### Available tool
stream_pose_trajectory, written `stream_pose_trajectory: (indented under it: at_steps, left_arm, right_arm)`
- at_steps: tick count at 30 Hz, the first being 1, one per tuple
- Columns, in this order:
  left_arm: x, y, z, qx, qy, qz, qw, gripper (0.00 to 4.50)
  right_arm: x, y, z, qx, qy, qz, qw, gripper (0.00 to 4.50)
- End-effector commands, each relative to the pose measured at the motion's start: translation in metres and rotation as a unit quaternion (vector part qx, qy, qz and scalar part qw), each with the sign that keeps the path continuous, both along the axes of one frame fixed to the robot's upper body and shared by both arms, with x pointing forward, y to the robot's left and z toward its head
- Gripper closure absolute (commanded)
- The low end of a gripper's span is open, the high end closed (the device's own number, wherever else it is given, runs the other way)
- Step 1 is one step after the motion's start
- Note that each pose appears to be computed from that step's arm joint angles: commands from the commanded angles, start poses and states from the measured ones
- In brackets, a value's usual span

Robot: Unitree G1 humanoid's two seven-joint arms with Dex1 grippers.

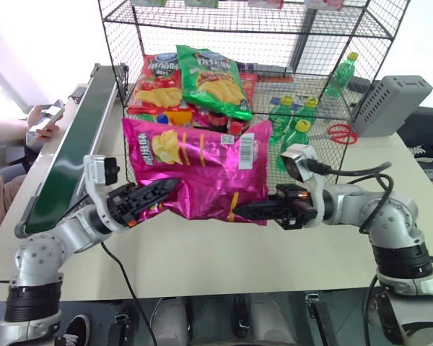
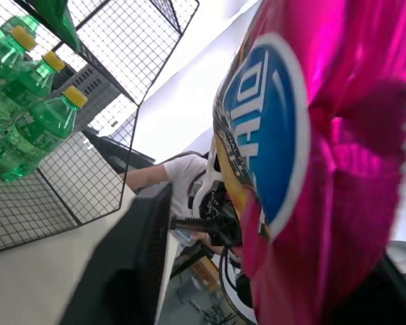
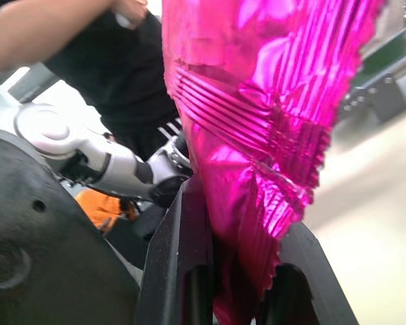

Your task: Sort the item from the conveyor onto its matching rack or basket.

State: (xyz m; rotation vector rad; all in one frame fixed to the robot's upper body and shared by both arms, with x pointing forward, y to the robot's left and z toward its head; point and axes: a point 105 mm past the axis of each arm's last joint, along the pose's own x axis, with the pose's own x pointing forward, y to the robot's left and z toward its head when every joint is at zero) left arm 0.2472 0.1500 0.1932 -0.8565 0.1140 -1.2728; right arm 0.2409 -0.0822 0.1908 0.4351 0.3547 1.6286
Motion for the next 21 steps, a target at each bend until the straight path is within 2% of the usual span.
stream_pose_trajectory:
  at_steps: [1, 3, 6, 8, 11, 15, 18, 20, 21]
  left_arm:
    - [-0.007, 0.01, 0.007, 0.004, -0.016, 0.009, 1.0, 0.0]
    - [-0.008, 0.013, 0.006, 0.008, -0.014, 0.015, 1.0, 0.0]
    - [-0.004, 0.016, 0.0, 0.059, -0.044, 0.053, 0.996, 0.0]
    - [0.001, 0.017, 0.0, 0.066, -0.065, 0.081, 0.992, 0.0]
    - [0.005, 0.016, 0.0, 0.065, -0.076, 0.093, 0.991, 0.0]
    - [0.015, 0.015, -0.001, 0.077, -0.091, 0.108, 0.987, 0.0]
    - [0.029, 0.014, 0.001, 0.092, -0.119, 0.135, 0.979, 0.0]
    - [0.036, 0.012, 0.002, 0.11, -0.137, 0.144, 0.974, 0.0]
    - [0.039, 0.01, 0.001, 0.125, -0.152, 0.149, 0.969, 0.0]
  right_arm:
    - [0.003, -0.016, 0.011, -0.003, -0.055, -0.034, 0.998, 4.37]
    - [0.003, -0.024, 0.01, -0.019, -0.074, -0.049, 0.996, 4.37]
    - [0.003, -0.054, 0.018, -0.022, -0.092, -0.109, 0.99, 4.37]
    - [0.005, -0.071, 0.024, -0.02, -0.1, -0.149, 0.984, 4.37]
    - [0.015, -0.097, 0.037, -0.014, -0.139, -0.233, 0.962, 4.37]
    - [0.015, -0.118, 0.053, -0.039, -0.198, -0.29, 0.936, 4.37]
    - [0.024, -0.14, 0.073, -0.058, -0.275, -0.346, 0.895, 4.37]
    - [0.036, -0.153, 0.089, -0.077, -0.352, -0.397, 0.844, 4.37]
    - [0.039, -0.151, 0.087, -0.109, -0.39, -0.388, 0.828, 4.37]
